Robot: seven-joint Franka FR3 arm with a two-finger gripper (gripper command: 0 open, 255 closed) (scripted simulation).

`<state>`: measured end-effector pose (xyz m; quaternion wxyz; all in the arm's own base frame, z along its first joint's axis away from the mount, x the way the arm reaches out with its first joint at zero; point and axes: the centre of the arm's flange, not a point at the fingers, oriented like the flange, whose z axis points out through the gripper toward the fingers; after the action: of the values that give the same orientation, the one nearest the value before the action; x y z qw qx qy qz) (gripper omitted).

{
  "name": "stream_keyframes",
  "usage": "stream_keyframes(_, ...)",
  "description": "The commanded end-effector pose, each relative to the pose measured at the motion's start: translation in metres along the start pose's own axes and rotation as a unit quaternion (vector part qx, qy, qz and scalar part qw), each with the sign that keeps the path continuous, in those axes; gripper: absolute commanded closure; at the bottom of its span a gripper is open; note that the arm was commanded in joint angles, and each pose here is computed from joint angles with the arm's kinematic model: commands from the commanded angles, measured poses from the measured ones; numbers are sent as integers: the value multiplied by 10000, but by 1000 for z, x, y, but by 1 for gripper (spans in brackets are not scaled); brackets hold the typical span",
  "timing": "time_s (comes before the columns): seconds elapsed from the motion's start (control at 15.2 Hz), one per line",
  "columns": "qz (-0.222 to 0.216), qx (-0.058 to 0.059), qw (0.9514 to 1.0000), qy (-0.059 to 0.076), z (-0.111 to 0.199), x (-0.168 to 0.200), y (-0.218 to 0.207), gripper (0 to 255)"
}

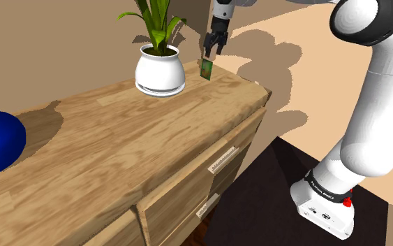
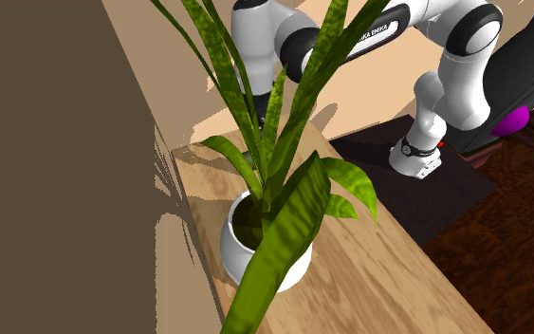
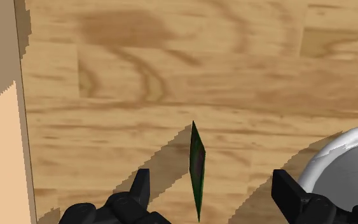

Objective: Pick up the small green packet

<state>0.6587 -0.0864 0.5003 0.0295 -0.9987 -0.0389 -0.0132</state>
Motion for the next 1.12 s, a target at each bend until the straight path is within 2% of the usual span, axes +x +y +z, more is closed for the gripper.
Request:
stream_keyframes(0.0,0,8,10000,0,9,3,1,0)
stream_keyframes(0.26,0,8,10000,0,33,2,3,0)
stream_keyframes(0.4,0,8,10000,0,33,2,3,0)
stream_keyframes(0.46,0,8,10000,0,33,2,2,255)
stream_keyframes(1.06,0,8,10000,0,33,2,3,255)
